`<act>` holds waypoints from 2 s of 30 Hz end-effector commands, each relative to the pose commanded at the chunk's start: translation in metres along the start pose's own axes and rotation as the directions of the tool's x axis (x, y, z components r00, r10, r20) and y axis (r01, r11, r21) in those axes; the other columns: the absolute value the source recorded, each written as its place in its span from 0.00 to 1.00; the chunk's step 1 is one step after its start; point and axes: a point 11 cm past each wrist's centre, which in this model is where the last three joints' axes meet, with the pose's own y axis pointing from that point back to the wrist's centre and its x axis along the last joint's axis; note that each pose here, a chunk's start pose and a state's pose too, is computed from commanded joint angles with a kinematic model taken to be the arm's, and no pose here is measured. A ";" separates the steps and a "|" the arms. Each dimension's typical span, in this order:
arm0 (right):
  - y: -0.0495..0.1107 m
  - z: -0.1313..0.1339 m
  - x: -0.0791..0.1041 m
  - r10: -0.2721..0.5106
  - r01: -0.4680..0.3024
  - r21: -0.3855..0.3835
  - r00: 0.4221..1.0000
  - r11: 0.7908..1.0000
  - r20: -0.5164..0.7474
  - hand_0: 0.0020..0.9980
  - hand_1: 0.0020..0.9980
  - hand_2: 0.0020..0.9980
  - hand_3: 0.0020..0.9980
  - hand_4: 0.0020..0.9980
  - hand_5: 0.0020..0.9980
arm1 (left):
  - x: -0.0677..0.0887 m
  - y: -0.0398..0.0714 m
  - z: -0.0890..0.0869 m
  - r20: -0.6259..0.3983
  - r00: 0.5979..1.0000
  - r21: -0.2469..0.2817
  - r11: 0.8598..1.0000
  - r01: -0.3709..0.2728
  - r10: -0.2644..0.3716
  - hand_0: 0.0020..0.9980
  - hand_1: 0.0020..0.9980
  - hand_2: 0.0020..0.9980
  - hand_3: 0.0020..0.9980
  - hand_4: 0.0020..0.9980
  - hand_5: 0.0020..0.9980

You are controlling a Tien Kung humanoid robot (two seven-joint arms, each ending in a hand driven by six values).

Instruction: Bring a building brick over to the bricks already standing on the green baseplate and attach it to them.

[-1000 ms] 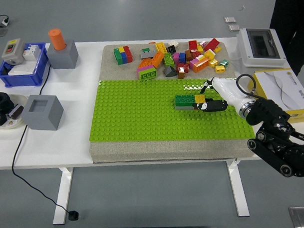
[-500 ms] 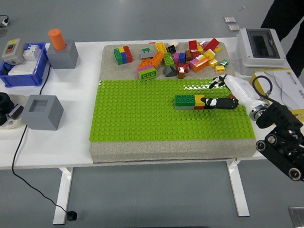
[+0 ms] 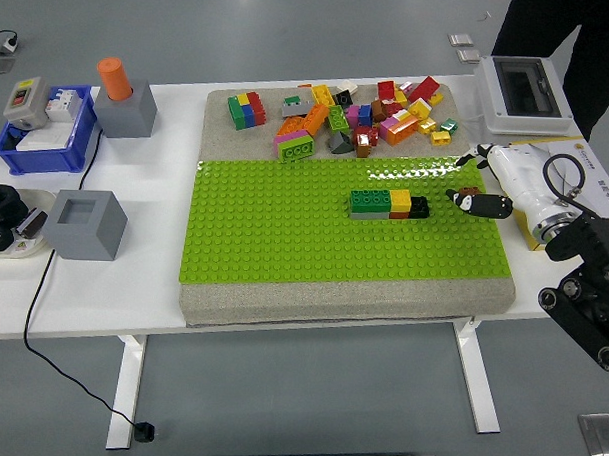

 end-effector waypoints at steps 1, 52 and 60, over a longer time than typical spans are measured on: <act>0.000 0.004 0.000 -0.009 0.008 -0.009 0.999 1.000 -0.031 0.66 0.65 0.73 0.65 0.77 0.26 | 0.000 0.000 0.000 0.000 1.000 -0.001 1.000 0.000 0.000 0.78 0.77 0.71 0.45 1.00 0.82; -0.008 0.017 -0.011 -0.064 0.066 -0.089 0.998 0.994 0.027 0.68 0.68 0.75 0.70 0.73 0.22 | -0.001 0.000 0.001 0.005 1.000 -0.001 1.000 0.002 -0.002 0.78 0.77 0.71 0.45 1.00 0.82; -0.011 0.018 -0.015 -0.096 0.094 -0.093 0.995 0.991 -0.016 0.68 0.68 0.75 0.70 0.73 0.22 | -0.001 0.000 0.001 0.004 1.000 0.000 1.000 0.002 -0.002 0.78 0.77 0.71 0.45 1.00 0.82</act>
